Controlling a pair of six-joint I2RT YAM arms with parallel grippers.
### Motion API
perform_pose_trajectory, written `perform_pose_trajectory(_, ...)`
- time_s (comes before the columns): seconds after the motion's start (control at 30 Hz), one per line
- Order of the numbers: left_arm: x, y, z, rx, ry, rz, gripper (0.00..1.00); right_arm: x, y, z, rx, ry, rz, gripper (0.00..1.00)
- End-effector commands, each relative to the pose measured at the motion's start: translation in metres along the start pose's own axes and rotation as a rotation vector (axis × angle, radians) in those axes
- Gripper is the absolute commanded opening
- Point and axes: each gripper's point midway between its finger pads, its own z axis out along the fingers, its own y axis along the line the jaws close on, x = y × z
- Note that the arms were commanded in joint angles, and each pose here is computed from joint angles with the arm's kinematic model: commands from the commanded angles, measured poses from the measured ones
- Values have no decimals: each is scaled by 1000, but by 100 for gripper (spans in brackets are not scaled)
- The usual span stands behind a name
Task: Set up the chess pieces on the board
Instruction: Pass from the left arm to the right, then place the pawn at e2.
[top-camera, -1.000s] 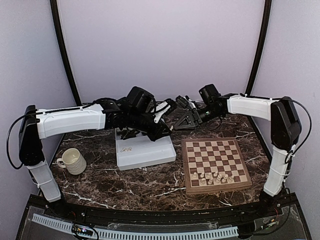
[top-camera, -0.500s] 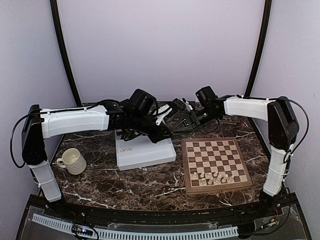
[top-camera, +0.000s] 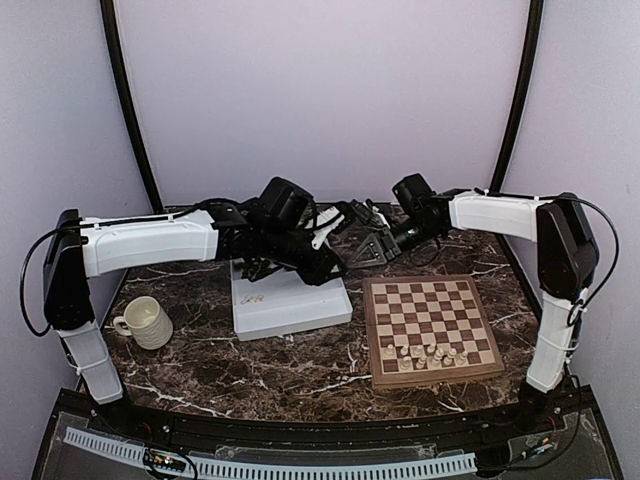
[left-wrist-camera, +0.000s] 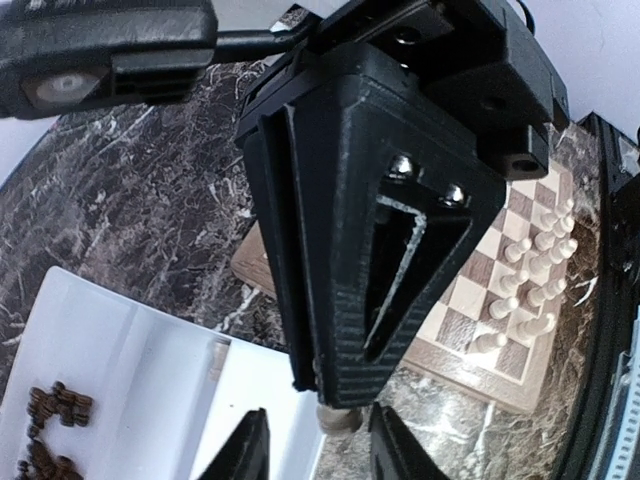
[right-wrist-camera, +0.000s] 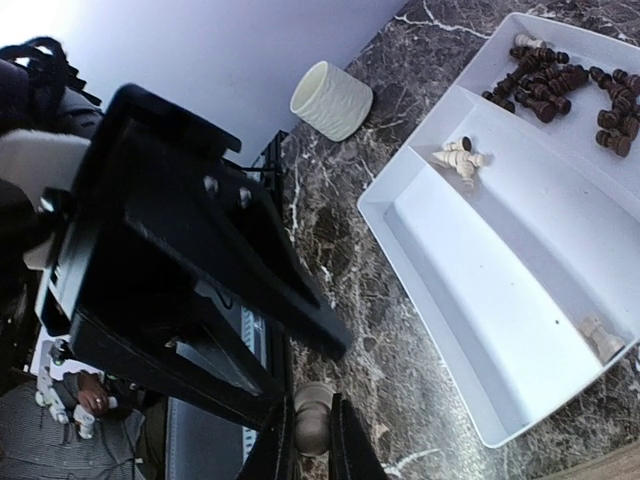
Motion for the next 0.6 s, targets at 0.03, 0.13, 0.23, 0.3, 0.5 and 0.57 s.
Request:
perform_pose_trajectory(0.03, -10, 17, -25, -135, -53, 70, 57, 0, 0, -39, 225, -4, -182, 4)
perform_pose_trajectory(0.13, -13, 42, -40, -290, -74, 95, 73, 13, -5, -61, 374, 14, -246, 4)
perform_pose_trajectory(0.23, -12, 79, -52, -495, -79, 84, 97, 36, -7, -80, 503, 79, -313, 4)
perform_pose_trajectory(0.3, -9, 96, -55, -570, -75, 65, 98, 53, -10, -94, 581, 117, -331, 5)
perform_pose_trajectory(0.5, -5, 138, -62, -576, -90, -126, 98, 112, -18, -137, 798, 208, -343, 5)
perform_pose_trajectory(0.57, 0, 149, -66, -571, -105, -188, 95, 132, -19, -146, 844, 242, -347, 5)
